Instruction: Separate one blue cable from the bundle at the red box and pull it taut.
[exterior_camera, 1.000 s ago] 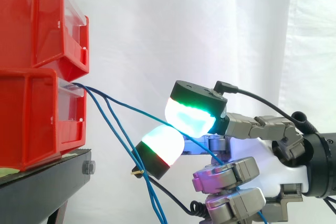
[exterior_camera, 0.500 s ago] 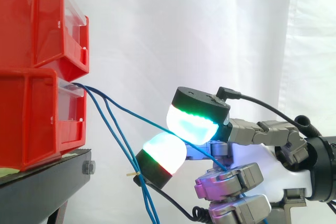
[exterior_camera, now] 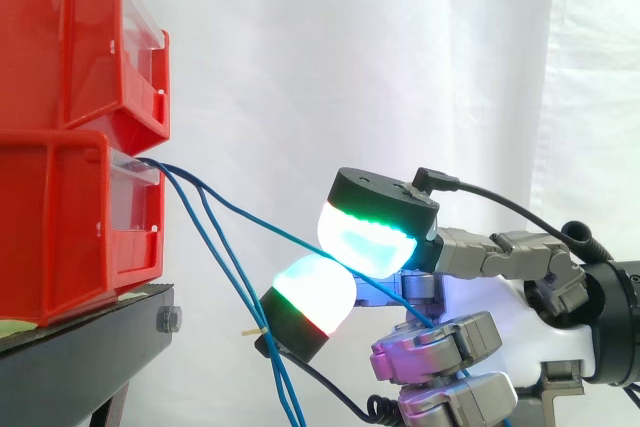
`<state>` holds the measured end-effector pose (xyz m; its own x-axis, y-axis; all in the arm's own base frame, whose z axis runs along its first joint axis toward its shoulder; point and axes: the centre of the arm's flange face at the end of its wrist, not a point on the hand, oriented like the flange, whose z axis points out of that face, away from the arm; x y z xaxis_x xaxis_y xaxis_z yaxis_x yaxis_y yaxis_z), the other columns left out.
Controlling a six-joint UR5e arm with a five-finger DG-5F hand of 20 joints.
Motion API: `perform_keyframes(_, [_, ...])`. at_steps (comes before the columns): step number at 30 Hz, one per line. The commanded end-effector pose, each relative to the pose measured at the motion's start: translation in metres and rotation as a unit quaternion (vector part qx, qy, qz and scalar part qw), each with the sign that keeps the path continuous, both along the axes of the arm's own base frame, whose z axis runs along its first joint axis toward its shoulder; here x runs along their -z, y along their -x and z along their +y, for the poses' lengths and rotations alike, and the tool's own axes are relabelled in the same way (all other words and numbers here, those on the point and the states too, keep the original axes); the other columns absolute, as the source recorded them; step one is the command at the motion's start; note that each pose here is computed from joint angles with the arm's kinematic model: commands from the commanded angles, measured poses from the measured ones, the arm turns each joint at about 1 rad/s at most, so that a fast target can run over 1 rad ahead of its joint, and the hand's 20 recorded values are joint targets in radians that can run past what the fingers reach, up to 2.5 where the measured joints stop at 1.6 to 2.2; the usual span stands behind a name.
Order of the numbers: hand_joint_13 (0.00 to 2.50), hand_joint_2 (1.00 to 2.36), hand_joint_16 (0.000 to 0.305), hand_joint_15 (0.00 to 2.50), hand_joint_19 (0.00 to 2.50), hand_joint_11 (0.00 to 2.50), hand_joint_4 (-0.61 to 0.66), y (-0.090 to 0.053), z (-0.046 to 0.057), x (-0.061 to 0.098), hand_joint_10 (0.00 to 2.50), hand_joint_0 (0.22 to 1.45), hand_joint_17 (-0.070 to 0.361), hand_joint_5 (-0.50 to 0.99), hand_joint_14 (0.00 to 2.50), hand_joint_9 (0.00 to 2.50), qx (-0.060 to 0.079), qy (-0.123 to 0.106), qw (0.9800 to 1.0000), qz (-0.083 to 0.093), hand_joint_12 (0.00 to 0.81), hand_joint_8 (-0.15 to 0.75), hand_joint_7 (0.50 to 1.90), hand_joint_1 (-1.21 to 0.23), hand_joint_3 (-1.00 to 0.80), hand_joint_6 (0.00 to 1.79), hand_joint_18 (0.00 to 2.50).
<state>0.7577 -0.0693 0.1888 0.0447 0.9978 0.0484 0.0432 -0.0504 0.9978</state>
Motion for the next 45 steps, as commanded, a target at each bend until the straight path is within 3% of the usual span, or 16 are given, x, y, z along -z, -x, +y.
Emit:
perform_keyframes(1, [1.16,1.02,0.042,1.59,0.86,1.51,-0.18,-0.0001,0.0001,-0.0001,1.27,0.64,0.096,-0.16,0.51,0.98,0.000,0.000,1.0000,0.000,0.328,0.229,1.12,-0.74,-0.12,0.92,0.89])
perform_keyframes(45, [1.17,1.02,0.042,1.61,0.85,1.52,-0.18,0.0004,-0.0001,0.0006,1.22,0.64,0.095,-0.16,0.48,0.99,0.000,0.000,1.0000,0.001,0.325,0.228,1.12,-0.73,-0.12,0.92,0.87])
